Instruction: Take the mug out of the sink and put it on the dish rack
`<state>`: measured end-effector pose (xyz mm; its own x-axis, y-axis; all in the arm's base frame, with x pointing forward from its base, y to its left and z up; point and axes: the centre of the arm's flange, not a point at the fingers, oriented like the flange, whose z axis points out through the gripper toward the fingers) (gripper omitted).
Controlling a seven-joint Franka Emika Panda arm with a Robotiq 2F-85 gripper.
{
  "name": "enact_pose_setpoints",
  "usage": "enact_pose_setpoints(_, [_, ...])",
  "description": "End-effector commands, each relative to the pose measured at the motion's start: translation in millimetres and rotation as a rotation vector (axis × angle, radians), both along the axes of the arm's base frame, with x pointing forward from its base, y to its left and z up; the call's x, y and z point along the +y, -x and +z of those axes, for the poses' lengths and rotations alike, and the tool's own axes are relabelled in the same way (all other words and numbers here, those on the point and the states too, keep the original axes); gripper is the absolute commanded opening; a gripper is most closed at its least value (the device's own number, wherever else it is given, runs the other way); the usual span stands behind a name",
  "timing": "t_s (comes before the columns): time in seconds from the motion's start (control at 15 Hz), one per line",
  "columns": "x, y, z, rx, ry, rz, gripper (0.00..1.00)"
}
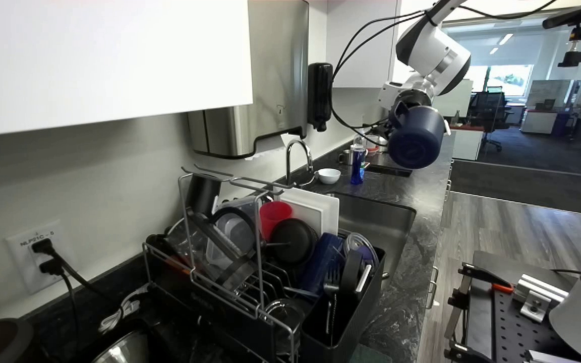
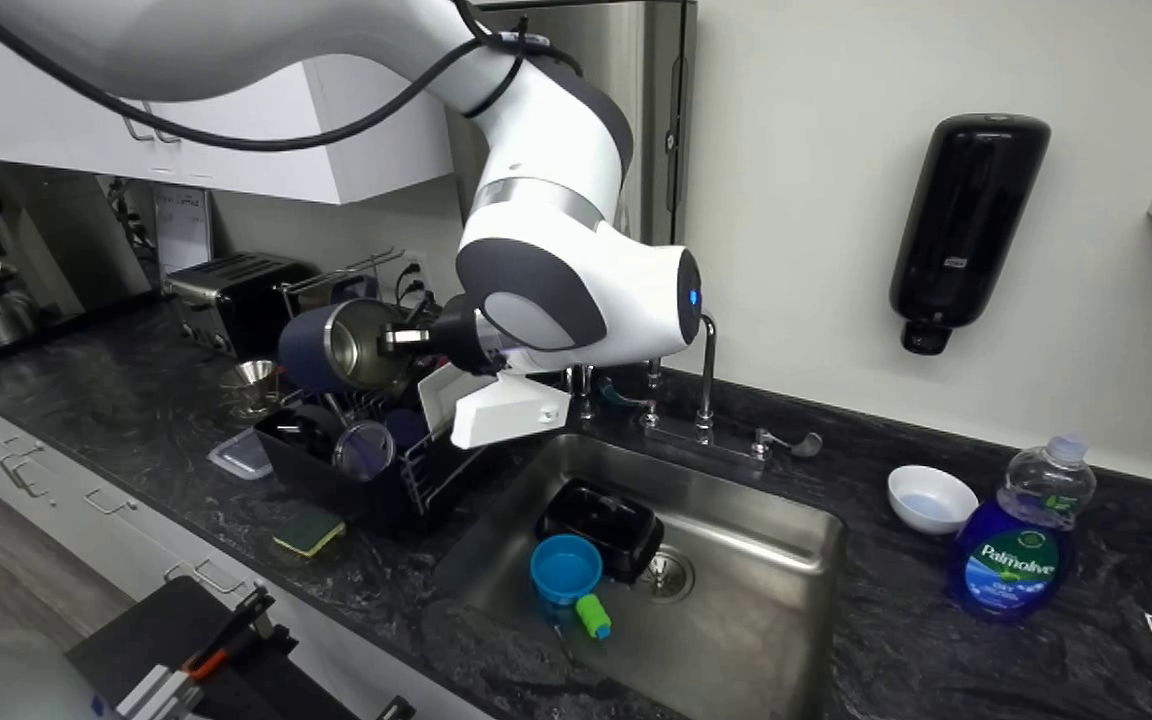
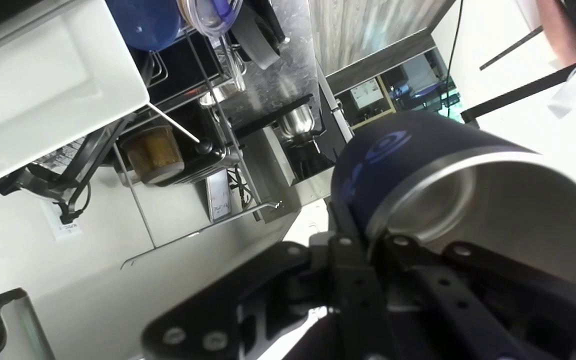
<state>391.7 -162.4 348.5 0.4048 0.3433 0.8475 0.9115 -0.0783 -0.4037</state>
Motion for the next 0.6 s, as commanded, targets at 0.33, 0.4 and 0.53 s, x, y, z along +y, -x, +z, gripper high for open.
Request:
enact_pose_setpoints(0.33, [51.5, -0.3, -13.0, -0.081, -0.071, 0.031, 0.02])
enact_pose_setpoints(0.4, [55.7, -1.1, -14.5, -0.084, -0.073, 0.034, 0.02])
enact_pose_setpoints(0.53, [61.4, -6.1, -19.6, -0.097, -0.072, 0.016, 0.02])
